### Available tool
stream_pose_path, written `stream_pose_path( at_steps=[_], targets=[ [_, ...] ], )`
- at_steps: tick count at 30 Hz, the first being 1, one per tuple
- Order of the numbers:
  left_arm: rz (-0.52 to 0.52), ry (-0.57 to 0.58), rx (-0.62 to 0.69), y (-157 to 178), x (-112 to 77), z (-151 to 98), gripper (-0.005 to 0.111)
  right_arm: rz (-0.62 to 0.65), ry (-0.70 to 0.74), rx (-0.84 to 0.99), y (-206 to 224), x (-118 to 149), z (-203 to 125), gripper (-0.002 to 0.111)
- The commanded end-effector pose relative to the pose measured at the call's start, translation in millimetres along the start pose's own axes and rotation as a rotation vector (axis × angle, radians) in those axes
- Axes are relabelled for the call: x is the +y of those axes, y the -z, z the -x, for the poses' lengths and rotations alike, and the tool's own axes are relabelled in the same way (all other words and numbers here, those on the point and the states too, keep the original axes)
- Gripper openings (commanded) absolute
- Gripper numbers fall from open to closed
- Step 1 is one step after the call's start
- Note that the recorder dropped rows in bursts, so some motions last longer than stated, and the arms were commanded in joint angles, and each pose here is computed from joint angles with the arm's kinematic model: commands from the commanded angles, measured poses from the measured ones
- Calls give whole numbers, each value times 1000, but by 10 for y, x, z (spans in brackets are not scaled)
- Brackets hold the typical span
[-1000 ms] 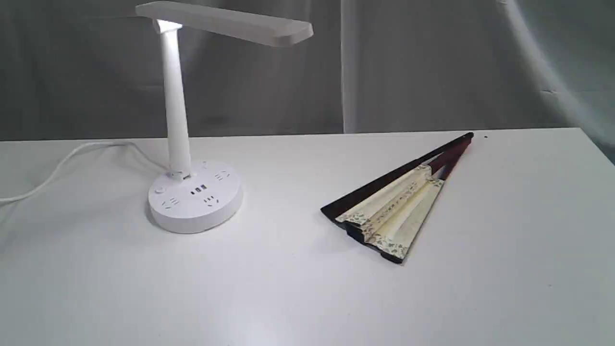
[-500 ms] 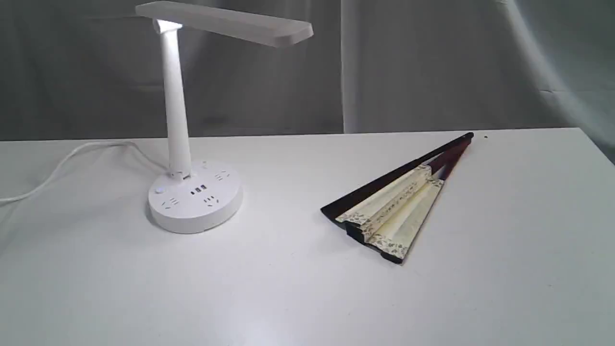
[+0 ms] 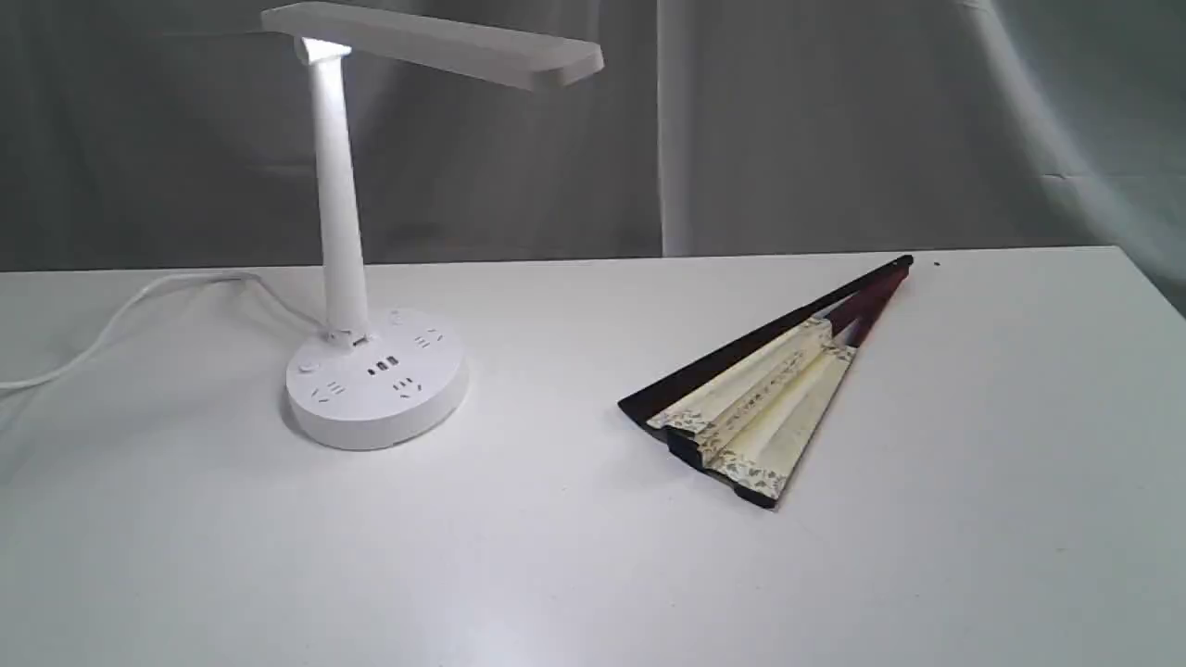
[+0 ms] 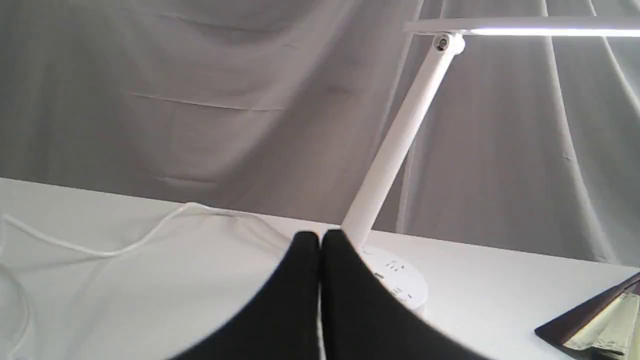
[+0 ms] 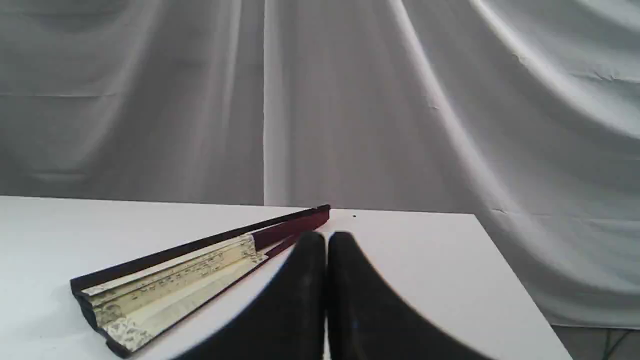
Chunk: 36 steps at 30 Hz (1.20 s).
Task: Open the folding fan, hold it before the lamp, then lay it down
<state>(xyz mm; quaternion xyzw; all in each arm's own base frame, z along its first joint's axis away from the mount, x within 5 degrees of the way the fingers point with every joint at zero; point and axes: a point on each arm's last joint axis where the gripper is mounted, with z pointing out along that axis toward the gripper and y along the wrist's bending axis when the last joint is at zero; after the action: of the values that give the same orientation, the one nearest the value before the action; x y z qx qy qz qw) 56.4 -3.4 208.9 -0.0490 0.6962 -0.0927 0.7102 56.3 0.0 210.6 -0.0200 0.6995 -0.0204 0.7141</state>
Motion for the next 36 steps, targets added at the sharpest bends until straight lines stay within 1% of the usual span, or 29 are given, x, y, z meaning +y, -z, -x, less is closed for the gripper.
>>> stream_pose_path(
  at_steps=[1,11,15,19,22,30,36],
  targets=[
    [0,33,27,7,-4,2,0,-1,-18,-44,24,-7,139,0],
    [-14,40,-7,149,-118,535,0,-5,-28,-150,111,-28,518,0],
    [-18,25,-27,240,-161,752,0,1,-59,-113,34,-28,558,0],
    [-12,14,-15,292,-175,839,0,6,-91,-44,-88,-28,597,0],
    [-3,14,26,253,-179,854,0,6,-91,3,-200,-32,664,0],
    [22,18,156,-9,-201,947,0,8,-87,114,-548,-43,844,0],
    [47,18,272,-287,-212,999,0,9,-85,175,-795,-48,949,0]
  ],
)
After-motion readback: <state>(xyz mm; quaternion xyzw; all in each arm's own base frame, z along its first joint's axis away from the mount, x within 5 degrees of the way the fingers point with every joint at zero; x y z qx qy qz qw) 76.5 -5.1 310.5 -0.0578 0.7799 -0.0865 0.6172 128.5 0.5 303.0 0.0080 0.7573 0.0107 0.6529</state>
